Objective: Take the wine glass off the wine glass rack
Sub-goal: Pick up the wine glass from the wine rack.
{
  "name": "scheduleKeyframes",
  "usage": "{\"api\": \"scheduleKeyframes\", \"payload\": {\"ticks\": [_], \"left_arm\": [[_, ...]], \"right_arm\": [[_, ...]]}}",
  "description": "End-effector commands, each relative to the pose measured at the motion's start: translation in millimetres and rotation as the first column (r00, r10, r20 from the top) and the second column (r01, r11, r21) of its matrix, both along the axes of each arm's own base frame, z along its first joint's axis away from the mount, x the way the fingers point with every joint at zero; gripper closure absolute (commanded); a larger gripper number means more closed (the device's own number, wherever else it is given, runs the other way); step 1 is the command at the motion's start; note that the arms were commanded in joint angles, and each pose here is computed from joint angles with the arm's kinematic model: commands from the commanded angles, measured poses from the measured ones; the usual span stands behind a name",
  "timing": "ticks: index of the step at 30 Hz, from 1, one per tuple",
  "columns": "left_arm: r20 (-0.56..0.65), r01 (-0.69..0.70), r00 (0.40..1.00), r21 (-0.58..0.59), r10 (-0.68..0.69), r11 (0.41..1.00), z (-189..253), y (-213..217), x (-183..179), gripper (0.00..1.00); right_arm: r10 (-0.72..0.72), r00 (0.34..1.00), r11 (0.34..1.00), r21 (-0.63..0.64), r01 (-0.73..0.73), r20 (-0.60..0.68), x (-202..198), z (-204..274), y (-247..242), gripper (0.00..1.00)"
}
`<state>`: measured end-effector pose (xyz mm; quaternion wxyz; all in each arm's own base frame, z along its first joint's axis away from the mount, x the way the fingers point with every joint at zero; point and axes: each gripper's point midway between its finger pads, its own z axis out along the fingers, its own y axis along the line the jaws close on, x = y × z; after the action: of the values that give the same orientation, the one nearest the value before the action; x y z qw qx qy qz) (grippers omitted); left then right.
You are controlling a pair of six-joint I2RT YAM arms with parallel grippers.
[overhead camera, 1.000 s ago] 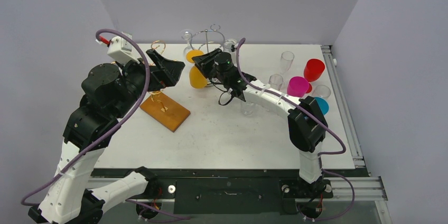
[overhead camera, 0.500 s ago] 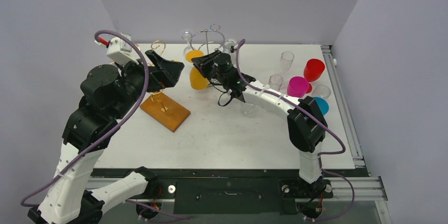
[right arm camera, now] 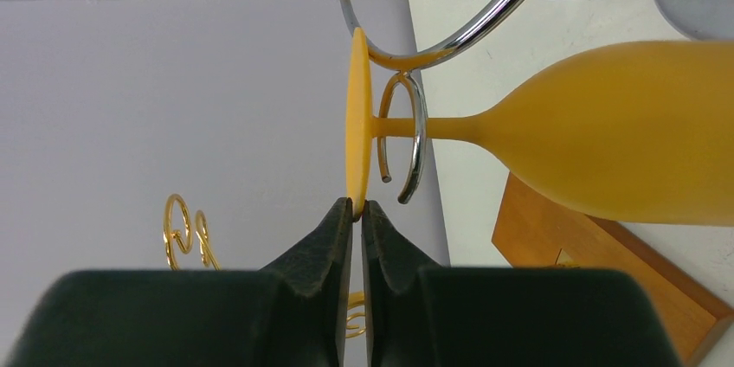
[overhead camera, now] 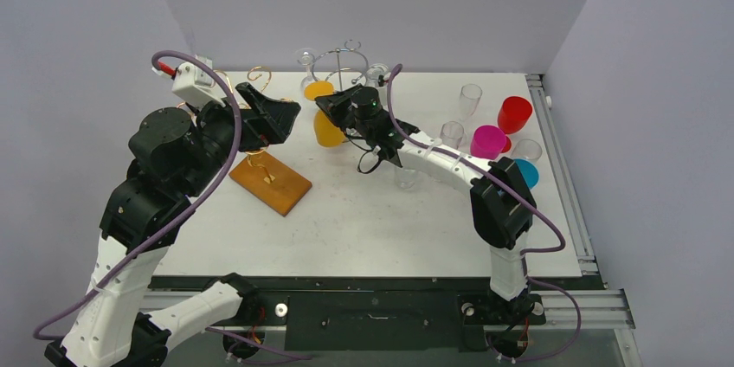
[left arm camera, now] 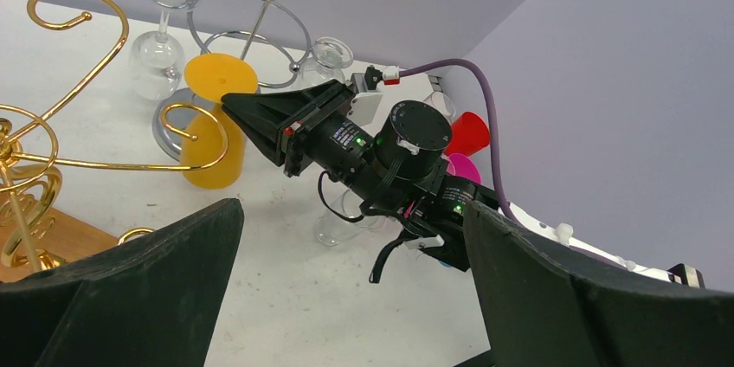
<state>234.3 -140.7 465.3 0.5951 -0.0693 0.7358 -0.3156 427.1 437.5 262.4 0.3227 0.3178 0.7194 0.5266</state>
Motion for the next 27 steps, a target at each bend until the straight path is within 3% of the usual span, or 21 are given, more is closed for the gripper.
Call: {"api": "scheduleKeyframes", "payload": {"ticks": [1,3,27], "left_arm": [[0.047,0.001,0.999,-0.028,0.000,1.000,14.5,2.1,-2.1,0.04],[0.046,0.000,0.999,-0.028,0.002,1.000,14.6,2.5,-2.3,0.04],[0.042,0.013,0.999,-0.046,-0.011,0.999,14.2,-2.6,0.1,0.04]], "right_arm": [[-0.002,0.999,0.999,0.037,0.001,0.044,7.3,16.7,2.2,0.96],[-0.002,0.999,0.999,0.035,0.001,0.046,7.3,17.1,1.1,1.00],[0.019,0.995,0.998,0.059,-0.025,0.101,-10.8,44.4,-15.7,1.00]]}}
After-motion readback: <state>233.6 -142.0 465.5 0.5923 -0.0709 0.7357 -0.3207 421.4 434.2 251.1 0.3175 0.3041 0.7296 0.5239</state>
